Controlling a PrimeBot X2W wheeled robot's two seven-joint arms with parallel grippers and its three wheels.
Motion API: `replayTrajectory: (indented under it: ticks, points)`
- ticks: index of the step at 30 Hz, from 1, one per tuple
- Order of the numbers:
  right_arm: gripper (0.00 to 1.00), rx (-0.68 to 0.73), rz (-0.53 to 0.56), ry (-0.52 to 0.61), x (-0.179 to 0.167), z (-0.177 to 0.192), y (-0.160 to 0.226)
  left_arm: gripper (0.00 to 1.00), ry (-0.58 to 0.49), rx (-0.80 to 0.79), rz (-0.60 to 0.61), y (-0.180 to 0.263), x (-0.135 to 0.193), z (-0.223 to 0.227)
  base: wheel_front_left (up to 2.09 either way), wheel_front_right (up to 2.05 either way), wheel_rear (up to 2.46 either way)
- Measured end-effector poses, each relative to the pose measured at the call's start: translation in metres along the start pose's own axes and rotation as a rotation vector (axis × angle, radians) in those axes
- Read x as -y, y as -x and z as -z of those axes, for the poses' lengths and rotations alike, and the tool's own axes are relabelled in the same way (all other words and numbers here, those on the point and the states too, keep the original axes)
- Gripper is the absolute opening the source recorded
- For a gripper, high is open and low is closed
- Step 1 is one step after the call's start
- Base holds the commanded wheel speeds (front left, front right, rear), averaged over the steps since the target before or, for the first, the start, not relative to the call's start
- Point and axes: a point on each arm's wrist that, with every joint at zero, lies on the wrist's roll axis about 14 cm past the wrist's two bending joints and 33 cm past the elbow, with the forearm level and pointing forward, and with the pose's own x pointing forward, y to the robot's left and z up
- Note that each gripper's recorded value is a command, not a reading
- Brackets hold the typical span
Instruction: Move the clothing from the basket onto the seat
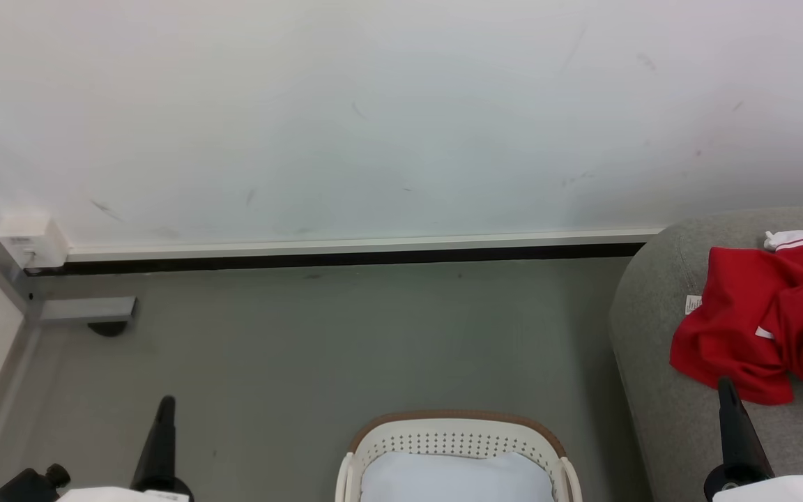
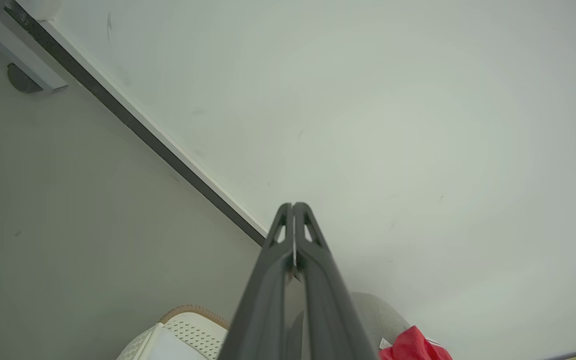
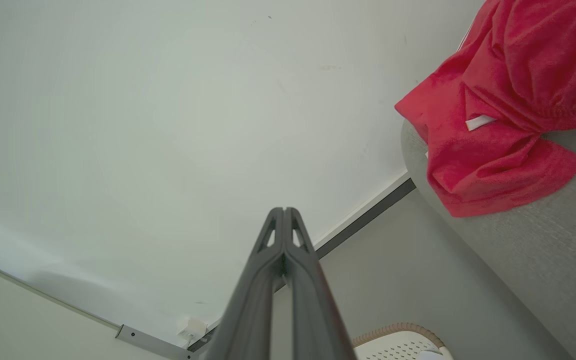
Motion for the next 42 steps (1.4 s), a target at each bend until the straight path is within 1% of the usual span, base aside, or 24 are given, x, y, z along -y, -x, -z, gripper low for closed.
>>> replayTrajectory:
  ticks: [21,42]
  points:
    - [0.00,-0.004,0.020,-0.222,0.004,-0.004,-0.006,0.00,0.238,0.001,-0.012,-0.004,0.000,-0.003,0.00,0.00,0.00]
    - [0.00,-0.008,0.023,-0.406,0.004,-0.007,-0.012,0.00,0.428,0.003,-0.009,-0.007,0.001,-0.007,0.00,0.00,0.00]
